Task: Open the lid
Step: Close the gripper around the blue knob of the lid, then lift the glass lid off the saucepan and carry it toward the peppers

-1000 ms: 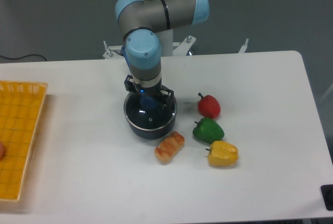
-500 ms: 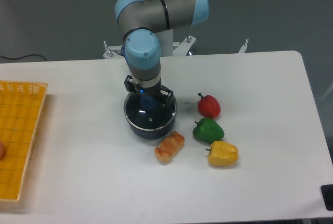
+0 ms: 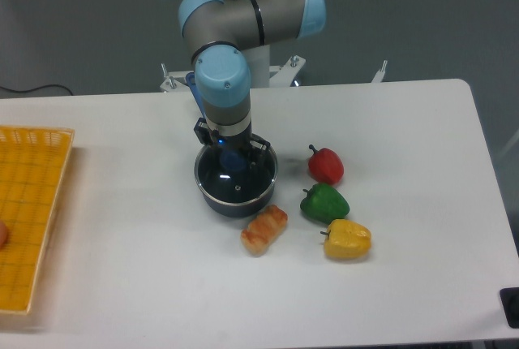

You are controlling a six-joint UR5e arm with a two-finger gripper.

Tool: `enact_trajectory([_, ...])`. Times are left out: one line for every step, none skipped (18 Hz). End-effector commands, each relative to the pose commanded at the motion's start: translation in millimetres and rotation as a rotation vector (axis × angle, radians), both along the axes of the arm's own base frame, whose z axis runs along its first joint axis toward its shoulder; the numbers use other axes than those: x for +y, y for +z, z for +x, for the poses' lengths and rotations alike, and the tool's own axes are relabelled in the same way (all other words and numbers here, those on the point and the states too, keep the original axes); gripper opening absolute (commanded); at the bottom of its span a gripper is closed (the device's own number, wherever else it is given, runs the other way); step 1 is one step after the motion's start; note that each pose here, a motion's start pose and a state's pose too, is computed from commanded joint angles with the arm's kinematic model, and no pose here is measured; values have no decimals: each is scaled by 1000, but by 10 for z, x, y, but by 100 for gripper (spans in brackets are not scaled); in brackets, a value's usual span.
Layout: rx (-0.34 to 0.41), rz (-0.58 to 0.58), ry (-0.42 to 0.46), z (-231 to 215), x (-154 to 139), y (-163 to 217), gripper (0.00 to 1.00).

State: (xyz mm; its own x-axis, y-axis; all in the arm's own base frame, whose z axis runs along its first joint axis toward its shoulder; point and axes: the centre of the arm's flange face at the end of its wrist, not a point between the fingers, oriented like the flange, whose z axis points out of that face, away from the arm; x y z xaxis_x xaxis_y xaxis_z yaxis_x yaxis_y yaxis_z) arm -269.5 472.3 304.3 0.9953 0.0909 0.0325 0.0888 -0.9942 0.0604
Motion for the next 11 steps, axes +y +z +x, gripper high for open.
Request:
enact_trajectory([0, 0, -1, 0, 0, 0, 64])
enact_trajectory([1, 1, -1, 0, 0, 13, 64])
enact_trajectory([2, 2, -1, -7, 7, 31, 64])
enact_trajectory([5, 6, -2, -13, 13, 58, 64])
enact_trajectory([8, 9, 0, -26, 15, 86, 64])
enact_trajectory([7, 8, 0, -33, 23, 112, 64])
enact_trajectory([4, 5, 0, -54, 32, 162, 64])
enact_trajectory([-1, -1, 0, -80, 37, 216, 64])
enact_trajectory([-4, -5, 1, -126, 34, 279, 64])
enact_trajectory([-3, -4, -3, -175, 49, 364, 64])
enact_trajectory([-6, -5, -8, -238, 42, 410, 64])
